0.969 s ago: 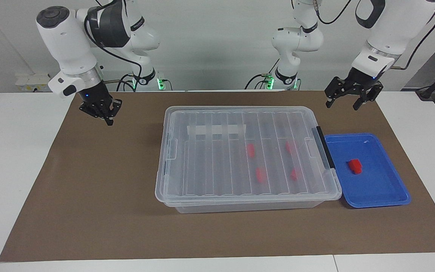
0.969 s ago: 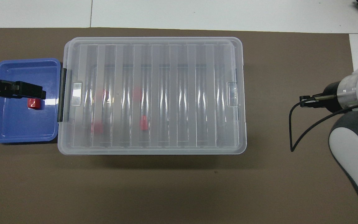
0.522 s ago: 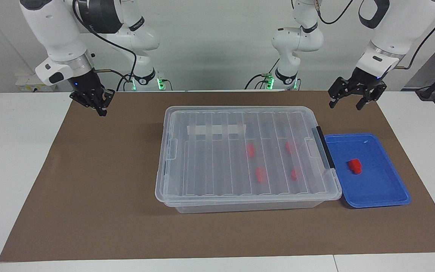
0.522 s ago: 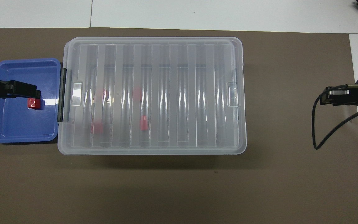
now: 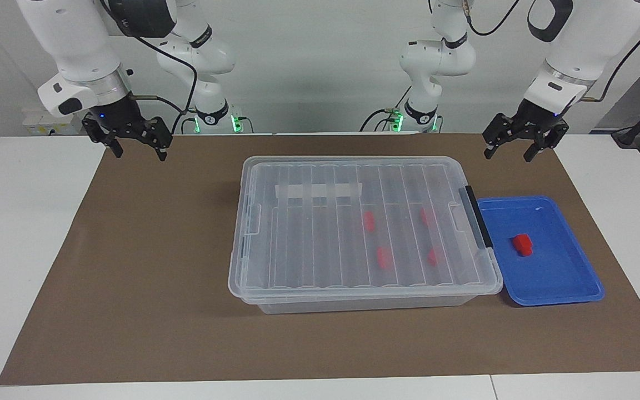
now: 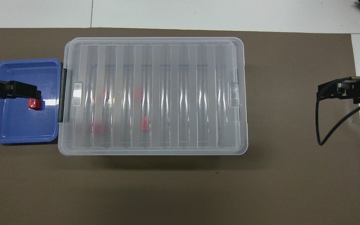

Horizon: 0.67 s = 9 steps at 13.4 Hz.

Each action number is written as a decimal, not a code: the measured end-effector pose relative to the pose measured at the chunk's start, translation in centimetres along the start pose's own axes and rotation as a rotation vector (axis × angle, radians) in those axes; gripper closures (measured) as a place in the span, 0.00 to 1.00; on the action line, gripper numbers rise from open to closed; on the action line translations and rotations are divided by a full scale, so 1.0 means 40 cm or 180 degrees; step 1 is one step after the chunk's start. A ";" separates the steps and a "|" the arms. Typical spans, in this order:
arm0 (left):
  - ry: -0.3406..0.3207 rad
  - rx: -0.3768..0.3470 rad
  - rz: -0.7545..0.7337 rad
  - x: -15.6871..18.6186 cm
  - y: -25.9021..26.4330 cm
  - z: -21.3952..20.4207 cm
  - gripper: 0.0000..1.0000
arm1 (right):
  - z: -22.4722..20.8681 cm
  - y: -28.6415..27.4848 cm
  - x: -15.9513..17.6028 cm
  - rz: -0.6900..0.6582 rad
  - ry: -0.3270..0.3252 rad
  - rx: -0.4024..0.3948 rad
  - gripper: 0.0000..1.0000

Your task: Place red block in blue tray from box

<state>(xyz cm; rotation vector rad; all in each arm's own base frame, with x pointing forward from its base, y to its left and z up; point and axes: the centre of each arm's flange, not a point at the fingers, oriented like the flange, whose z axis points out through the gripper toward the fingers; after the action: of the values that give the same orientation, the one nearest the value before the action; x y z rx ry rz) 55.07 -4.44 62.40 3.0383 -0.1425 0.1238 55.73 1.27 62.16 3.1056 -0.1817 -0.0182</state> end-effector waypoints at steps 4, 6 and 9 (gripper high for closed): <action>-0.0002 0.0000 0.0000 0.000 0.000 0.000 0.00 | 0.012 0.008 -0.009 0.0021 -0.0055 -0.0006 0.00; -0.0002 0.0000 0.0000 0.000 0.000 0.000 0.00 | 0.013 0.019 -0.008 0.0047 -0.0057 -0.0003 0.00; -0.0003 0.0000 0.0000 0.000 0.000 0.000 0.00 | 0.012 0.019 -0.009 0.0047 -0.0056 0.0001 0.00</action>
<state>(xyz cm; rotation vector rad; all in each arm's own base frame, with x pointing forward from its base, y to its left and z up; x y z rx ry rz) 55.06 -4.44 62.39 3.0384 -0.1426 0.1225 55.25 0.53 61.71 3.1051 -0.2053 -0.0454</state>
